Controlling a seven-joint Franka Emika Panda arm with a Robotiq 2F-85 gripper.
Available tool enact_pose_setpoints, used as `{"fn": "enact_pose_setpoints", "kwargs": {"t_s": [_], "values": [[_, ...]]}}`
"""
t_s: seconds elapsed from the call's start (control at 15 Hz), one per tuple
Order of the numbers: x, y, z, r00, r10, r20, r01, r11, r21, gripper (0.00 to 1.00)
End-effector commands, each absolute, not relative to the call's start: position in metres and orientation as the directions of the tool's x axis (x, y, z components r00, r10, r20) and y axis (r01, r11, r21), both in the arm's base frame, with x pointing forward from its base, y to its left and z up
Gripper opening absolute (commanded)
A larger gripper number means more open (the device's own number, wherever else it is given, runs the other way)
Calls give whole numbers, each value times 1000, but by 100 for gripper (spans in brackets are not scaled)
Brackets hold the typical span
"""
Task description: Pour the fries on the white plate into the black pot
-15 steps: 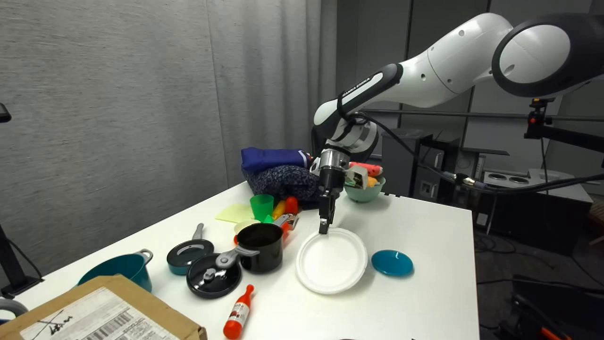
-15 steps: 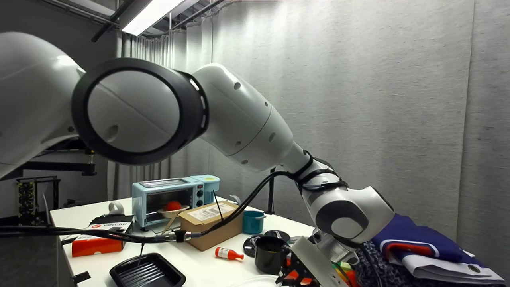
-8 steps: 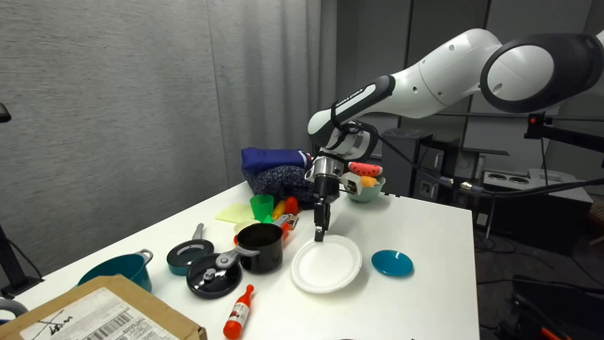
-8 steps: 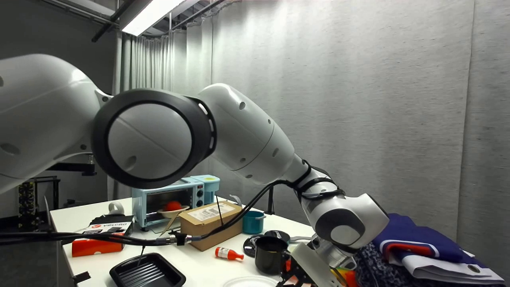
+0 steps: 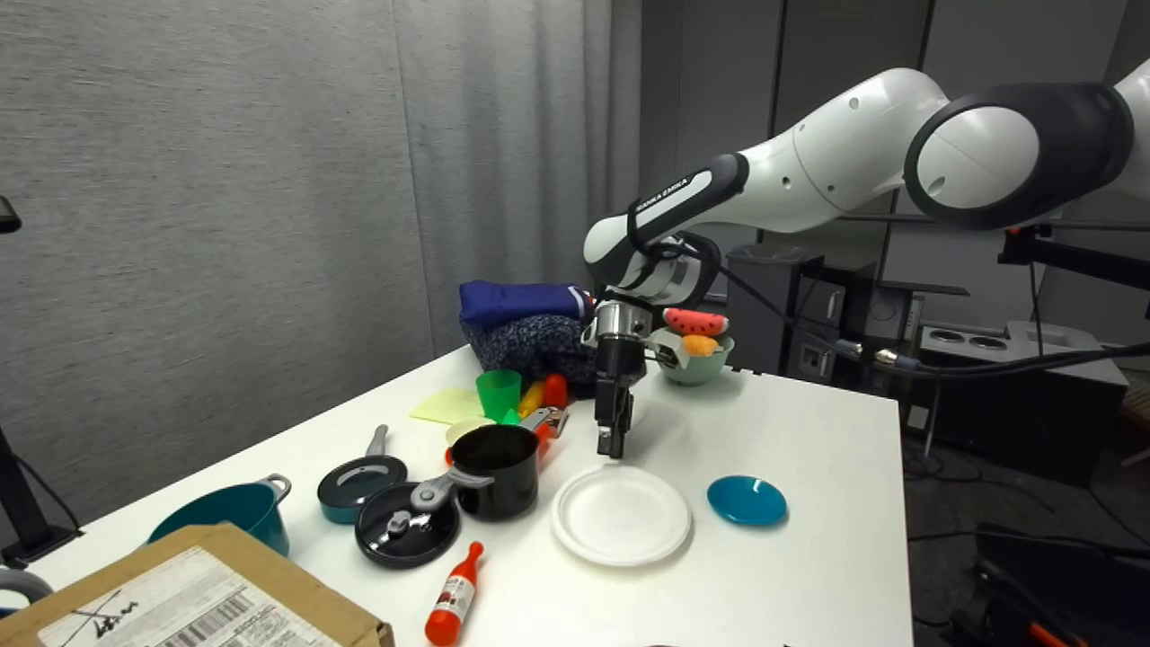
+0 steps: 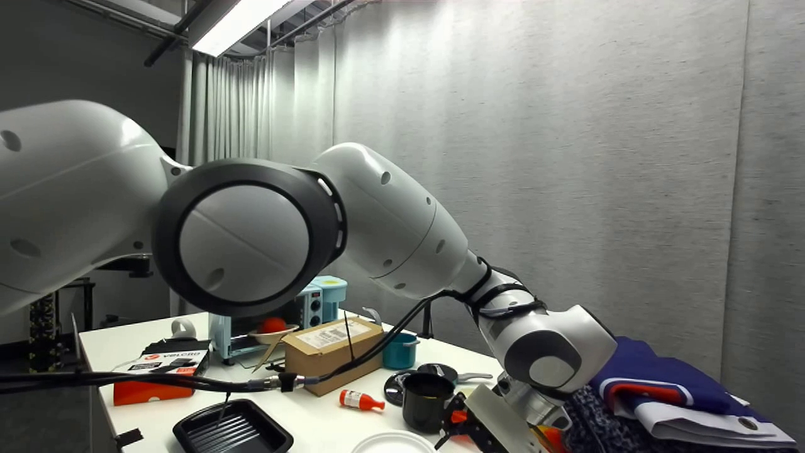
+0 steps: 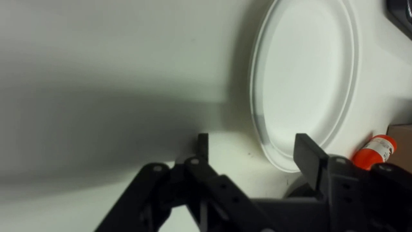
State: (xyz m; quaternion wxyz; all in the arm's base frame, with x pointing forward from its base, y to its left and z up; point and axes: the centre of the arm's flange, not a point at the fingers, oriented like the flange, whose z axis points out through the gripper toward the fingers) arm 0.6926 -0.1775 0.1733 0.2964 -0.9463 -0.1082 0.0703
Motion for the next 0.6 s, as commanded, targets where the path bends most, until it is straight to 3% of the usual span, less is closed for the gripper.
{"fn": "enact_pose_setpoints", "kwargs": {"t_s": [0.0, 0.53], "values": [[706, -175, 207, 970, 213, -121, 132, -870, -475, 100], [724, -136, 299, 979, 152, -133, 129, -977, -168, 100]]}}
